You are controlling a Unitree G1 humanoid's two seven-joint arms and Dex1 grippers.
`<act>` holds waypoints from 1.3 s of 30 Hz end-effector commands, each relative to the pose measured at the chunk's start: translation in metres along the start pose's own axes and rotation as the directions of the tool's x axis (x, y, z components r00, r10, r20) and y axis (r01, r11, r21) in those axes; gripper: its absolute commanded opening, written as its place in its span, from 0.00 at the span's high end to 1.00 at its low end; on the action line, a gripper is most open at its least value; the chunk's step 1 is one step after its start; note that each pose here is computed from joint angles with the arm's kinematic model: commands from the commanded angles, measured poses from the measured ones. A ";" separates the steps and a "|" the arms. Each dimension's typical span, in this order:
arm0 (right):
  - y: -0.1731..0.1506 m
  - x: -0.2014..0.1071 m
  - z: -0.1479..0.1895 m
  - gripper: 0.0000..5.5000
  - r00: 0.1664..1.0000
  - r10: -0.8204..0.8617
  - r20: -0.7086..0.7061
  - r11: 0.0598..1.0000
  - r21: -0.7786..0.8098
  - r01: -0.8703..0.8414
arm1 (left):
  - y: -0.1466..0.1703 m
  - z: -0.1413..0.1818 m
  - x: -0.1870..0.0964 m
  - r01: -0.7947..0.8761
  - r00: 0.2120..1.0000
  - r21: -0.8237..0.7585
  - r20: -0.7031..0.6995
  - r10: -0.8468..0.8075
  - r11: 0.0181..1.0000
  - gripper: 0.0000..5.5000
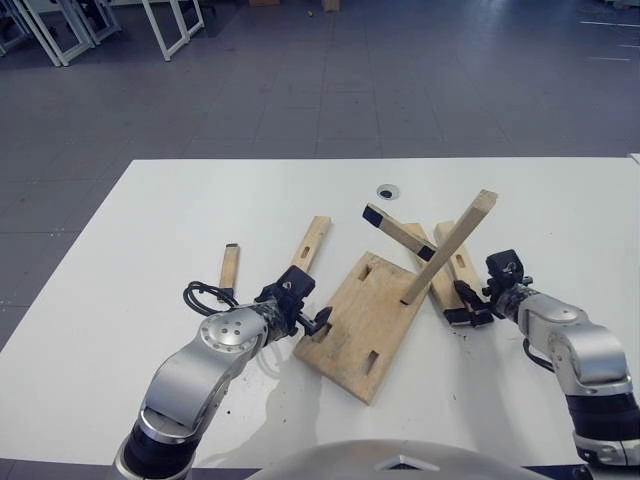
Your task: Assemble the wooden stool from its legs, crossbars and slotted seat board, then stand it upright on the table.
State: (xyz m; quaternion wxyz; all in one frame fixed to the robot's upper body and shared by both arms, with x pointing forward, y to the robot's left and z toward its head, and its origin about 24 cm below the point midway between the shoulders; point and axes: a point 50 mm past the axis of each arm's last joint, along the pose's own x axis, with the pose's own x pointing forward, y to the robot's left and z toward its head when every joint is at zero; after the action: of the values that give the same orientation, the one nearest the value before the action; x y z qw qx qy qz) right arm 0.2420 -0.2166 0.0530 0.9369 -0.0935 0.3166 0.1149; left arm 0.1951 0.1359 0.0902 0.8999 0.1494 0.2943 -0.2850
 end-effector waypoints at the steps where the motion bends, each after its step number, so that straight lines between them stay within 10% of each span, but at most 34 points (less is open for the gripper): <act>1: -0.001 0.000 -0.010 0.26 0.993 -0.011 -0.118 1.000 -0.027 0.008 | 0.002 0.004 -0.002 -0.006 1.000 0.003 0.008 0.006 1.000 0.24; 14: -0.030 -0.010 -0.017 0.63 0.974 0.026 -0.225 1.000 0.015 -0.023 | 0.004 0.015 -0.003 -0.015 0.997 -0.056 0.073 0.019 0.998 0.24; 20: -0.062 -0.020 0.043 0.63 0.988 -0.113 0.107 0.993 0.053 0.108 | 0.030 0.033 -0.012 0.030 0.972 -0.209 0.236 0.021 0.977 0.24; 23: -0.068 -0.056 0.123 0.63 0.864 -0.092 0.494 0.991 0.133 0.029 | 0.043 0.054 -0.027 0.373 0.844 -0.318 0.507 -0.176 0.872 0.24; 27: -0.023 -0.112 0.186 0.63 0.489 0.389 0.781 0.822 -0.055 -0.566 | 0.060 0.070 -0.050 0.765 0.532 -0.181 0.718 -0.449 0.618 0.24; 32: 0.019 -0.142 0.184 0.63 0.131 0.753 0.645 0.413 -0.308 -0.857 | 0.067 0.094 -0.059 0.881 0.326 -0.055 0.789 -0.520 0.470 0.16; 39: 0.059 -0.127 0.164 0.63 0.087 0.853 0.515 0.234 -0.227 -0.945 | 0.059 0.108 -0.061 0.940 0.224 -0.017 0.784 -0.579 0.341 0.16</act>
State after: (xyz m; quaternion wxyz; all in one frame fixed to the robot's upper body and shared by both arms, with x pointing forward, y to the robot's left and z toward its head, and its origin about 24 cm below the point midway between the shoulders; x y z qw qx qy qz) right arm 0.2232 -0.1453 0.2630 0.7156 0.2327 0.0033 0.6586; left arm 0.2364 0.1646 0.2126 0.6648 -0.3751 0.0421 -0.6446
